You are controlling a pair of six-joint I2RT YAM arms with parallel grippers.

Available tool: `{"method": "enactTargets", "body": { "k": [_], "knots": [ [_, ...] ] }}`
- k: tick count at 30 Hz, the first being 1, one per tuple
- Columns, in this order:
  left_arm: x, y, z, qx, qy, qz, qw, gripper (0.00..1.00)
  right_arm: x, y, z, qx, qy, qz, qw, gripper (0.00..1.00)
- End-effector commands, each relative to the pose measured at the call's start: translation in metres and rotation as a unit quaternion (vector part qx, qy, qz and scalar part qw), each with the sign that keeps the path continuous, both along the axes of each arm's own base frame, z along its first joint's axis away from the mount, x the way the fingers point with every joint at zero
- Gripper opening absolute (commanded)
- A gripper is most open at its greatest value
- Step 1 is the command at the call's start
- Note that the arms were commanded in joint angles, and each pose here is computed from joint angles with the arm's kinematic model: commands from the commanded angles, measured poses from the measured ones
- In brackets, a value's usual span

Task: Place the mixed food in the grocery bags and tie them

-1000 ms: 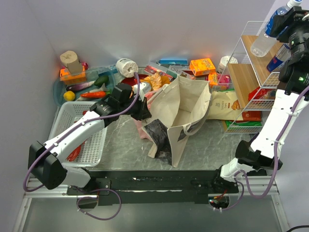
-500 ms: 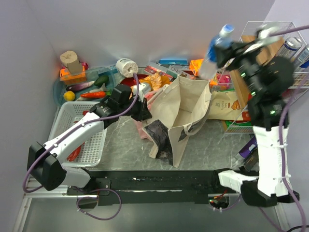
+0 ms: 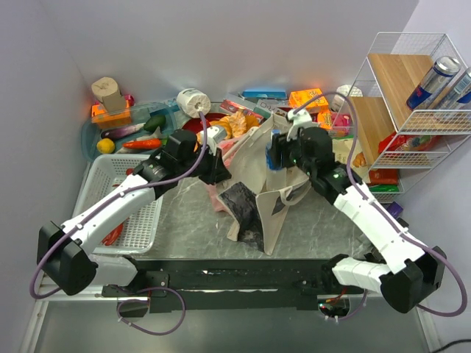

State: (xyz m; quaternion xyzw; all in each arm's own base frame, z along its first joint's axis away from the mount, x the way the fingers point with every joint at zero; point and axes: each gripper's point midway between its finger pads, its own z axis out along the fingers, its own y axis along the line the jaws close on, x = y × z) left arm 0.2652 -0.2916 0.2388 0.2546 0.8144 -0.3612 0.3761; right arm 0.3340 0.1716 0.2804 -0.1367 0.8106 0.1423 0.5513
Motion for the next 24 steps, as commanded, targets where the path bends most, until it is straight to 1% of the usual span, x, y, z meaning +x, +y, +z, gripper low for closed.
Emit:
{"method": "enactTargets", "body": {
  "k": [1, 6, 7, 9, 10, 12, 14, 15, 16, 17, 18, 20, 21, 23, 24],
  "knots": [
    [-0.001, -0.001, 0.023, -0.027, -0.036, -0.002, 0.999, 0.01, 0.004, -0.007, 0.021, 0.053, -0.047, -0.056, 0.996, 0.07],
    [-0.007, -0.003, 0.030, -0.040, -0.043, -0.017, 0.998, 0.01, 0.015, -0.015, -0.022, 0.020, -0.022, -0.090, 0.995, 0.09],
    [-0.007, -0.003, 0.031, -0.042, -0.045, -0.018, 0.998, 0.01, 0.018, -0.013, -0.021, 0.020, -0.019, -0.092, 0.995, 0.10],
    [-0.005, -0.001, 0.032, -0.038, -0.051, -0.010, 0.998, 0.01, 0.022, -0.013, -0.035, 0.012, 0.009, -0.104, 0.994, 0.11],
    [-0.005, 0.000, 0.031, -0.035, -0.052, -0.008, 0.998, 0.01, 0.025, -0.012, -0.031, 0.016, 0.011, -0.111, 0.994, 0.12],
    [-0.003, 0.003, 0.032, -0.031, -0.056, -0.002, 0.998, 0.01, 0.026, -0.013, -0.041, 0.013, 0.034, -0.122, 0.992, 0.19],
    [-0.002, 0.003, 0.032, -0.030, -0.058, -0.001, 0.998, 0.01, 0.027, -0.011, -0.039, 0.014, 0.038, -0.122, 0.992, 0.40],
    [-0.003, 0.003, 0.032, -0.031, -0.058, -0.003, 0.998, 0.01, 0.026, -0.010, -0.038, 0.014, 0.038, -0.117, 0.992, 0.56],
    [-0.004, 0.003, 0.032, -0.032, -0.057, -0.003, 0.998, 0.01, 0.024, -0.007, -0.036, 0.018, 0.037, -0.105, 0.994, 0.64],
    [-0.003, 0.003, 0.032, -0.032, -0.057, -0.003, 0.998, 0.01, 0.023, -0.006, -0.033, 0.018, 0.034, -0.098, 0.994, 0.75],
    [-0.004, 0.002, 0.033, -0.033, -0.057, -0.005, 0.998, 0.01, 0.020, -0.006, -0.026, 0.021, 0.026, -0.092, 0.995, 0.83],
    [-0.005, 0.001, 0.033, -0.035, -0.055, -0.008, 0.998, 0.01, 0.015, -0.005, -0.017, 0.024, 0.018, -0.078, 0.996, 0.86],
    [-0.005, 0.001, 0.032, -0.035, -0.054, -0.008, 0.998, 0.01, 0.011, -0.005, -0.004, 0.030, 0.005, -0.072, 0.997, 0.92],
    [-0.006, 0.001, 0.032, -0.036, -0.052, -0.009, 0.998, 0.01, 0.006, -0.005, 0.004, 0.028, 0.000, -0.056, 0.998, 0.96],
    [-0.005, 0.001, 0.032, -0.035, -0.052, -0.008, 0.998, 0.01, 0.003, -0.004, 0.016, 0.033, -0.009, -0.048, 0.998, 0.98]
  ]
}}
